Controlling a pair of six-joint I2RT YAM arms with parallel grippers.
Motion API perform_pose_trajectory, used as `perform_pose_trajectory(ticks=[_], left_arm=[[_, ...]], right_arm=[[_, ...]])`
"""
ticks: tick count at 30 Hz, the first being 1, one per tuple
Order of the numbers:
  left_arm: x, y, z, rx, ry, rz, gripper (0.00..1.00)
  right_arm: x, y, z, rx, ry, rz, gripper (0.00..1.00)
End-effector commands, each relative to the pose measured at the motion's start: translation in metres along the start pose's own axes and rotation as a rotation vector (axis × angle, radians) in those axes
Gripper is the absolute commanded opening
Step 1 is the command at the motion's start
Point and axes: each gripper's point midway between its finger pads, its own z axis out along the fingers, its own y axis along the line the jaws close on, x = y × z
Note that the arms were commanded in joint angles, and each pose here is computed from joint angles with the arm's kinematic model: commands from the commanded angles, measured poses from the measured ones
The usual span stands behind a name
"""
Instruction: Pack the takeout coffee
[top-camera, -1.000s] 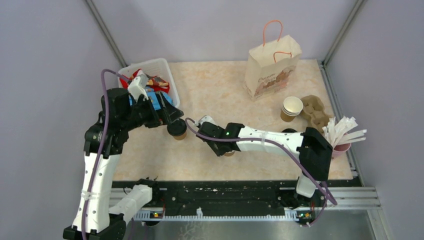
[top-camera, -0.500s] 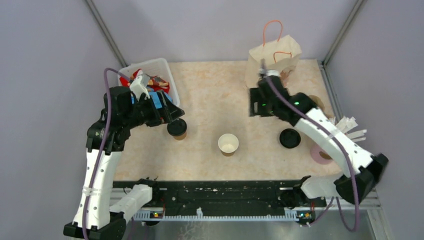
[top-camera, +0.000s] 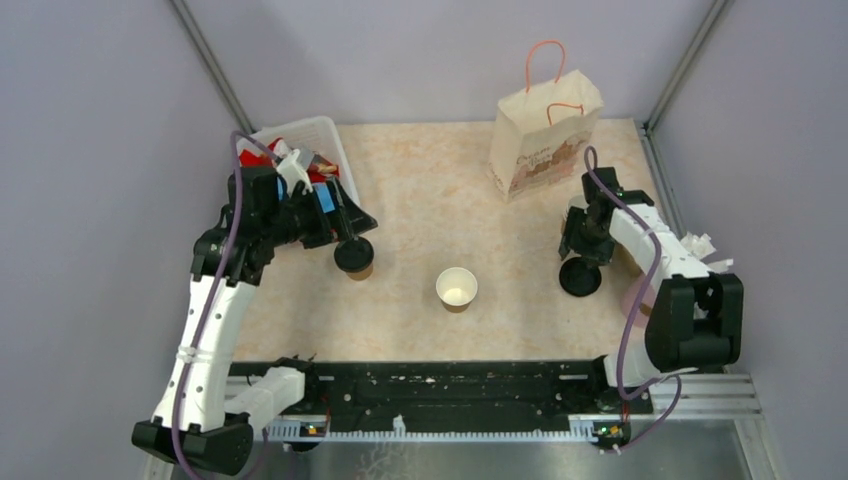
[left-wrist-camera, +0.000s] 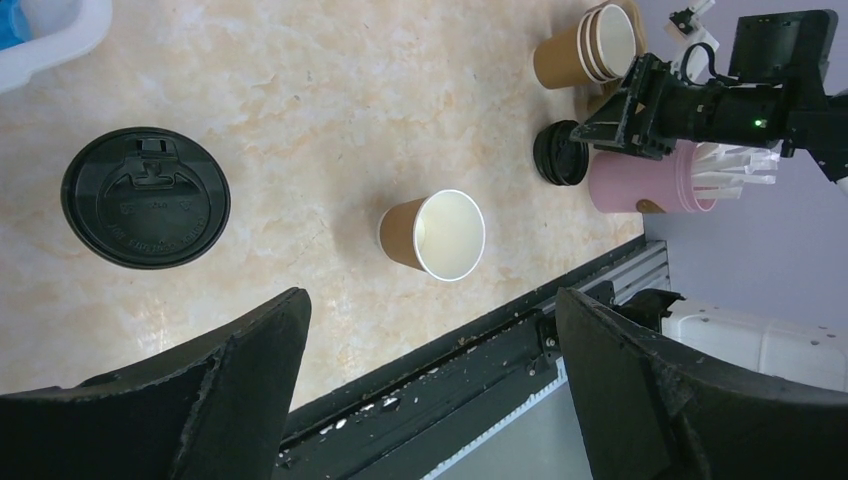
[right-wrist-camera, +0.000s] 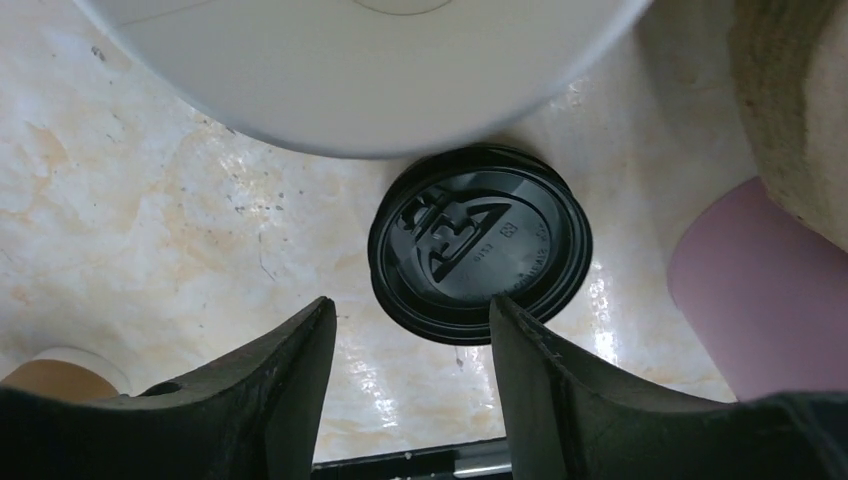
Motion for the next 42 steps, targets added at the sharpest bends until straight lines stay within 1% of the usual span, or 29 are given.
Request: perform_pose_trajectory(ticks=[1,3,8,10,13,15,18,21,25,30,35,36,42], left_arm=[[-0.007,-0.007,0.006,0.049,-0.02,0.022,0.98],[-0.006,-0.006,0.008,0.049,-0.015,0.019,0.98],[-0.005,-0.005,0.012,0.055,-0.005,0.017,0.98],[-0.005,-0.005,0.013,0.06,-0.005,0.015,0.98],[-0.005,-0.004,0.015,0.061,-0.001,0.013,0.98],[-0.004,-0.004,0.016,0.061,0.002,0.012,0.98],[-0.004,-0.003,0.017,0.061,0.004,0.01,0.98],[-0.004,-0.003,0.017,0.06,0.004,0.009,0.98],[-0.004,-0.003,0.016,0.059,0.001,0.01,0.98],[-0.006,-0.004,0.015,0.056,-0.006,0.011,0.98],[-0.006,-0.004,0.015,0.058,-0.008,0.007,0.98],[-0.005,-0.004,0.015,0.059,-0.008,0.007,0.98],[-0.004,-0.006,0.012,0.062,-0.01,0.004,0.98]], right_arm=[[-0.008,0.016,0.008,-0.073,0.003,-0.018,0.55],[-0.006,0.017,0.013,-0.069,0.018,-0.015,0.49],[-0.003,0.016,0.022,-0.06,0.04,-0.014,0.46],[-0.002,0.017,0.025,-0.062,0.045,-0.013,0.42],[-0.001,0.018,0.029,-0.062,0.056,-0.013,0.4],[-0.001,0.018,0.03,-0.059,0.057,-0.01,0.35],[0.002,0.018,0.033,-0.062,0.065,-0.01,0.3],[0.004,0.018,0.036,-0.061,0.071,-0.009,0.28],[0.006,0.017,0.039,-0.058,0.074,-0.01,0.24],[0.004,0.016,0.037,-0.055,0.064,-0.01,0.16],[0.003,0.016,0.035,-0.055,0.06,-0.013,0.01],[0.003,0.016,0.035,-0.056,0.058,-0.013,0.0],[-0.004,0.014,0.021,-0.05,0.029,-0.013,0.0]])
